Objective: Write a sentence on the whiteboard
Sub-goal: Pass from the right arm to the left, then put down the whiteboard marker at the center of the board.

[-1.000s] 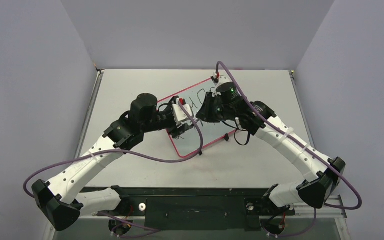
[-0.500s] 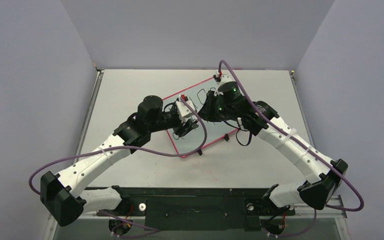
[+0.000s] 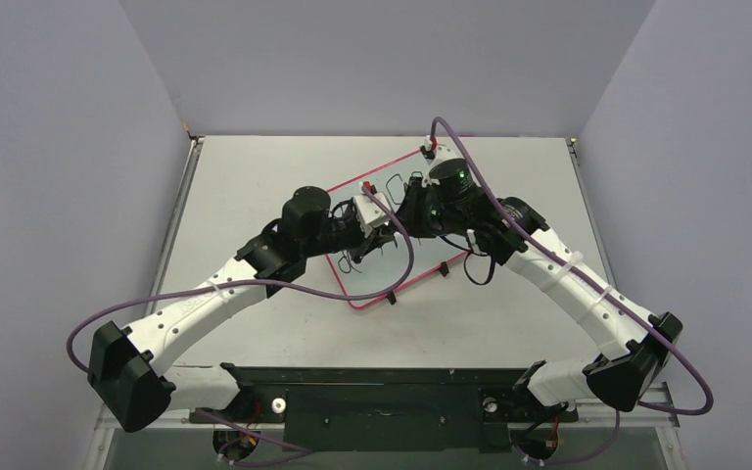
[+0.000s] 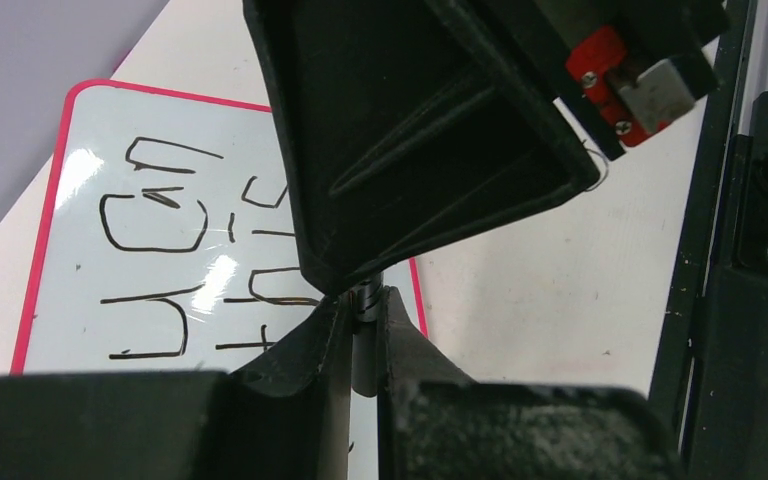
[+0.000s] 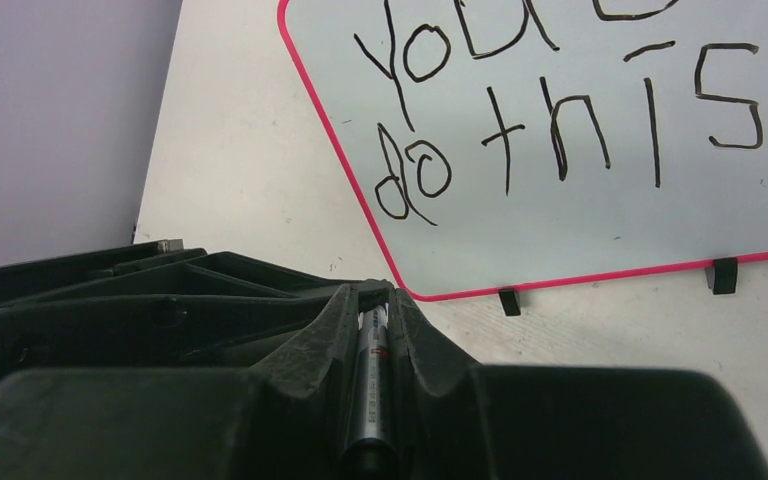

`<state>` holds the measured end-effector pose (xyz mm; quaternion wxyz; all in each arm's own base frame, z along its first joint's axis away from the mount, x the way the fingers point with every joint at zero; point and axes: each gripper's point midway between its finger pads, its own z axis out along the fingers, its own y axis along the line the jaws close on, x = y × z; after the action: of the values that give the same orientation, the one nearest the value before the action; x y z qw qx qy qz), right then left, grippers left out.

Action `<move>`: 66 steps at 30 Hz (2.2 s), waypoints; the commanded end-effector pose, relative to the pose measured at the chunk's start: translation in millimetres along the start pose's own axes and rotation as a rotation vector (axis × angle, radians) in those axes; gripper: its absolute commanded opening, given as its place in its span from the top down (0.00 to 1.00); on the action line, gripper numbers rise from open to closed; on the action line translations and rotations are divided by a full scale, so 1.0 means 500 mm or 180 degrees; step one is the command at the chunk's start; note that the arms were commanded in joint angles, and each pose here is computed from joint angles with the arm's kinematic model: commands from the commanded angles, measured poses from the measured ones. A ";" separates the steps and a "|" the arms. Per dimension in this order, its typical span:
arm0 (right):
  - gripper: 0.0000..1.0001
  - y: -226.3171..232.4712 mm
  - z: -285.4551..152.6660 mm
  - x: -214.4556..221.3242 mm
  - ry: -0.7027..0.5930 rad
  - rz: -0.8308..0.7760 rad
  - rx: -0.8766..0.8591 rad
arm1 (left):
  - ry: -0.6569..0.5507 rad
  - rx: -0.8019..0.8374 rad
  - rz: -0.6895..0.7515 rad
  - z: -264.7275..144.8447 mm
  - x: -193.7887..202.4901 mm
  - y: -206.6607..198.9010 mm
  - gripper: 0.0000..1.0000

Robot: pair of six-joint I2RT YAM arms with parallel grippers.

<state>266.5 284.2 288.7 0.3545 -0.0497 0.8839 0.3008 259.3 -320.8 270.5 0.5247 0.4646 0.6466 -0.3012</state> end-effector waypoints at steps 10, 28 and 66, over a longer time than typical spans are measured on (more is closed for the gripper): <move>0.22 0.031 -0.071 -0.069 -0.0421 -0.0154 -0.0191 | -0.0124 -0.0267 -0.0077 -0.025 -0.040 0.022 1.00; 0.15 -0.088 -0.150 -0.164 -0.1101 -0.0465 0.0640 | 0.0254 -0.2685 -0.1868 -0.299 0.163 0.198 1.00; 0.14 -0.127 -0.119 -0.100 -0.0955 -0.0437 0.0669 | 0.1001 -0.3243 -0.3451 -0.294 0.546 0.176 0.54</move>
<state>285.0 195.4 305.5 0.4749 -0.0337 0.8621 0.1738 260.3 -78.3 35.6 0.3236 -0.1778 0.9245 -0.0948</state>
